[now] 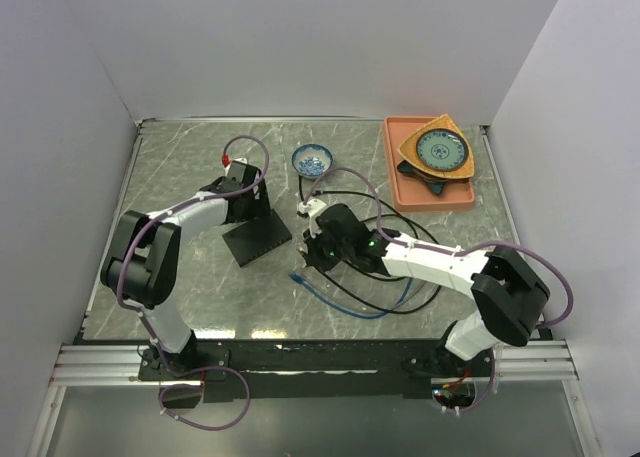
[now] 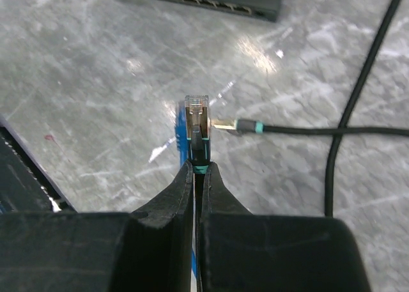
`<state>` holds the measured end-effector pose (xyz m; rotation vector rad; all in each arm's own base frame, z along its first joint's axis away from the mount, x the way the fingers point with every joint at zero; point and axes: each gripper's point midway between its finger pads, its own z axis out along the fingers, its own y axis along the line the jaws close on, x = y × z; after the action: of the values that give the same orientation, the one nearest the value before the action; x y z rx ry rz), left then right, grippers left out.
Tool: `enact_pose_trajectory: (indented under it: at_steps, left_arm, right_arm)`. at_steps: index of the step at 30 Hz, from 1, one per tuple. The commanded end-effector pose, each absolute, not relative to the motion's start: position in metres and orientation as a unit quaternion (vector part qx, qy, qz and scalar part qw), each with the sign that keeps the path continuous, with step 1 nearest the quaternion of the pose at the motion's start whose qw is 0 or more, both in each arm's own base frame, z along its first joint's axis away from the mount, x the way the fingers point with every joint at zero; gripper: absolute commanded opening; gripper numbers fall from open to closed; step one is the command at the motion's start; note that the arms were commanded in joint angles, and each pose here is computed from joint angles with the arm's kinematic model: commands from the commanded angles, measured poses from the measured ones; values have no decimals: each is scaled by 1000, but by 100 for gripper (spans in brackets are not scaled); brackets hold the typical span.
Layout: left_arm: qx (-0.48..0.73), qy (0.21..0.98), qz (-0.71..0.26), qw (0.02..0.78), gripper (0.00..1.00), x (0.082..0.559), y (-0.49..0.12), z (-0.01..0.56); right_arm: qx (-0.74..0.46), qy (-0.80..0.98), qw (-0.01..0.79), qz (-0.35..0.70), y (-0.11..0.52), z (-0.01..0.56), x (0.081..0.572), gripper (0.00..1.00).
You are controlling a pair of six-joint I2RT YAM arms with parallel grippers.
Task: Insert the plug into the switch port
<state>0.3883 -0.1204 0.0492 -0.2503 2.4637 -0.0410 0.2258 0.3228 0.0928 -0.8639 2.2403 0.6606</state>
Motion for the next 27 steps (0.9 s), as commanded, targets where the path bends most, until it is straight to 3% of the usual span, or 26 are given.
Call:
enact_pose_trajectory:
  at_steps: [1,15,27]
  left_arm:
    - [-75,930,-66,353,96,407,-139,64]
    - [-54,947,-84,305,99,424,-161,37]
    - [-76,954,-129,259,90,376,-164,17]
  right_arm:
    - [-331,831,343,287,349,120,234,0]
    - [-353,826,319,304,369,120,225,0]
    - [-374,825,300,300,379,110,211,0]
